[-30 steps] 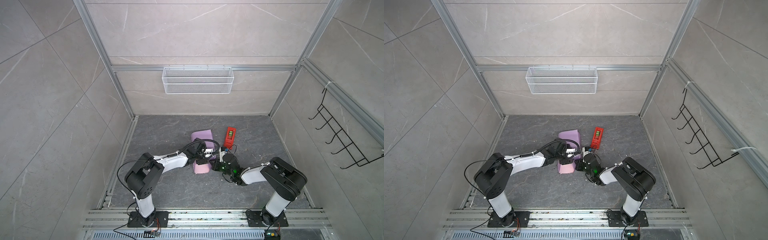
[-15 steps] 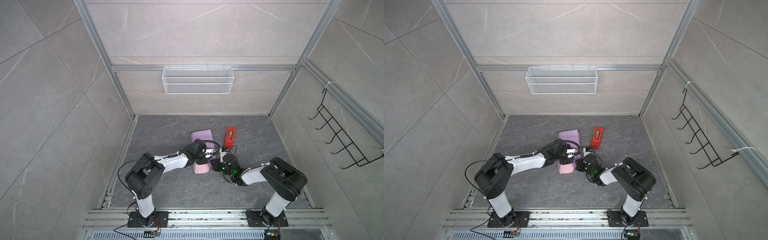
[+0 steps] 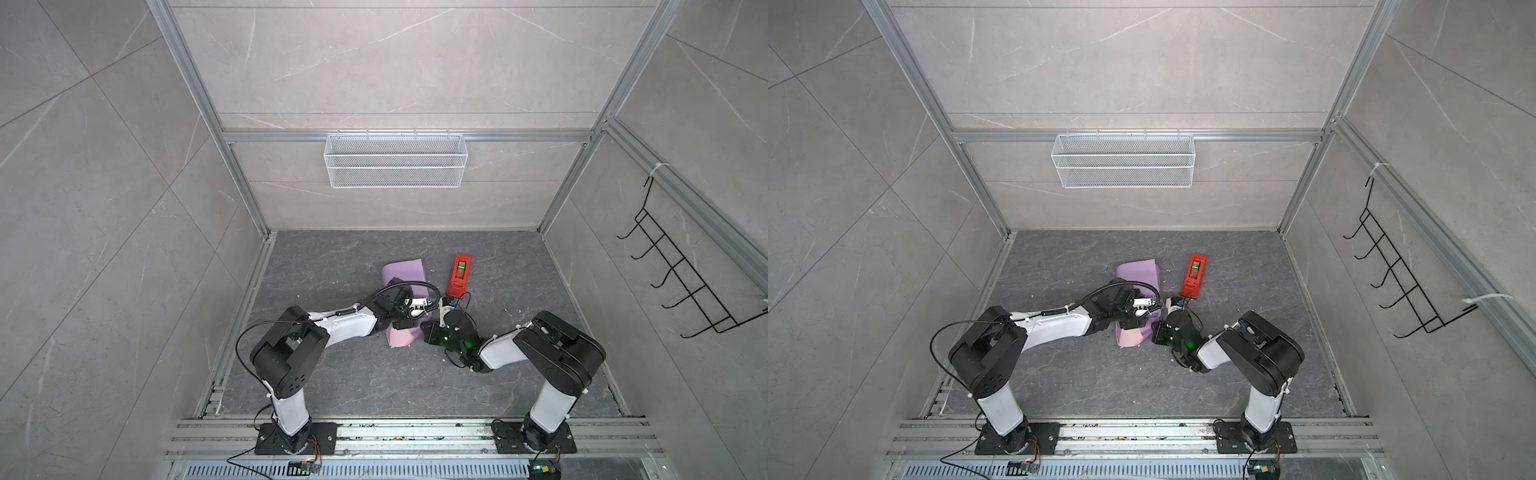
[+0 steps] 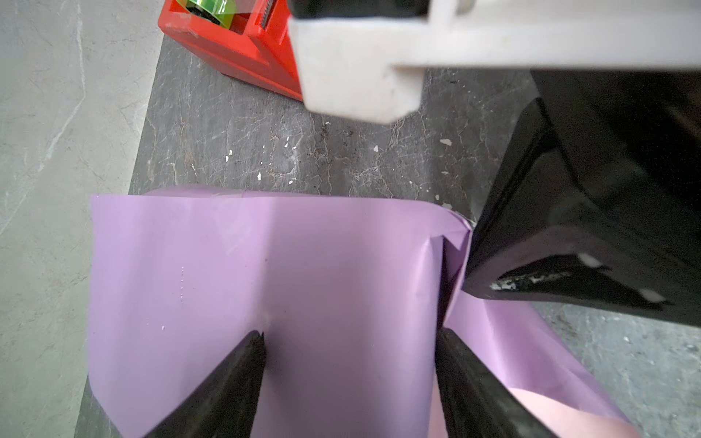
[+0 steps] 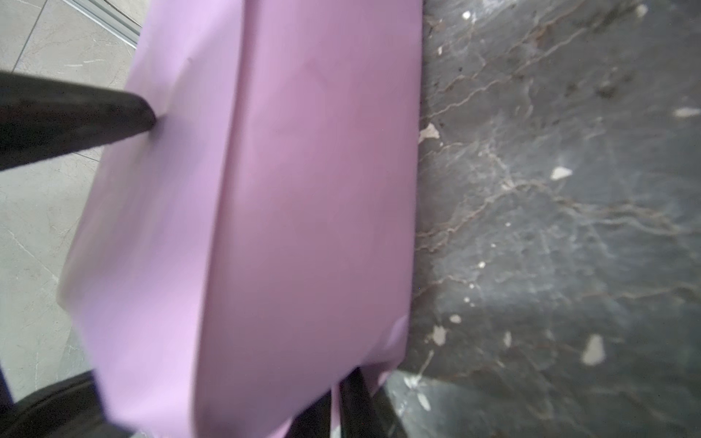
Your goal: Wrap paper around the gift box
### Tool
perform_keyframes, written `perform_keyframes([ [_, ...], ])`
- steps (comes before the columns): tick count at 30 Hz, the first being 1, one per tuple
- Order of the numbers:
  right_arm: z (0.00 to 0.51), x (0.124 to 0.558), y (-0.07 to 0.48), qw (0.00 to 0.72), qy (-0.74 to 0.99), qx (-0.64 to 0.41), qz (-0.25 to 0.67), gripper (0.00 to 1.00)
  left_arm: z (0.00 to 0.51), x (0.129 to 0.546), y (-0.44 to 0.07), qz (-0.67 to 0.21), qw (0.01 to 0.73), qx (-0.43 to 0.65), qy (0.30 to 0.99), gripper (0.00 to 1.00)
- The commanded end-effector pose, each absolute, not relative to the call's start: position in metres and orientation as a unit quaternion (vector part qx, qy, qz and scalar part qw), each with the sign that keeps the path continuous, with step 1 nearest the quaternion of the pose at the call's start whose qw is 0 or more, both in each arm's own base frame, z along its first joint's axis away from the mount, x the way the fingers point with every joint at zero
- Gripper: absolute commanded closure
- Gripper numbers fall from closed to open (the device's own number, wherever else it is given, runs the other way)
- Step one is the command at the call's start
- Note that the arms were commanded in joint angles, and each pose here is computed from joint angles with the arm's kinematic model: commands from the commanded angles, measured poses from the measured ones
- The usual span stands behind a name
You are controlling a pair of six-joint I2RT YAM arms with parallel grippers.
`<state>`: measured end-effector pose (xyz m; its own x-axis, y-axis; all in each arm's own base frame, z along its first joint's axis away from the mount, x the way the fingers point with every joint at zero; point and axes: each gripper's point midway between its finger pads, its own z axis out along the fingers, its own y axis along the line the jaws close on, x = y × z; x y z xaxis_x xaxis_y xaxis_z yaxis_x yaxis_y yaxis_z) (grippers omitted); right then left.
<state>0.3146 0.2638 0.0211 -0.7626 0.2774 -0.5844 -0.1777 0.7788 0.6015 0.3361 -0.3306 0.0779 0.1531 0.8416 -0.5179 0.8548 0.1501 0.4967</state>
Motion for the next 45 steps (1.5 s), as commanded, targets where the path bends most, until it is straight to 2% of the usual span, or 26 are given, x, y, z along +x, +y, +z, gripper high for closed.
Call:
perform_keyframes([
  [1,0.019,0.315,0.271,0.338,0.877,0.031,0.34,0.89,0.046,0.326,-0.314,0.001,0.34,0.663,0.667,0.28],
  [16,0.014,0.316,0.279,0.33,0.878,0.037,0.345,0.88,0.052,0.327,-0.314,0.004,0.347,0.661,0.665,0.27],
  [37,-0.015,0.272,0.29,0.274,0.891,0.033,0.36,0.93,0.056,0.331,-0.314,0.012,0.356,0.657,0.665,0.27],
  [45,-0.007,0.281,0.284,0.286,0.889,0.045,0.355,0.94,0.054,0.331,-0.314,0.014,0.355,0.657,0.666,0.27],
])
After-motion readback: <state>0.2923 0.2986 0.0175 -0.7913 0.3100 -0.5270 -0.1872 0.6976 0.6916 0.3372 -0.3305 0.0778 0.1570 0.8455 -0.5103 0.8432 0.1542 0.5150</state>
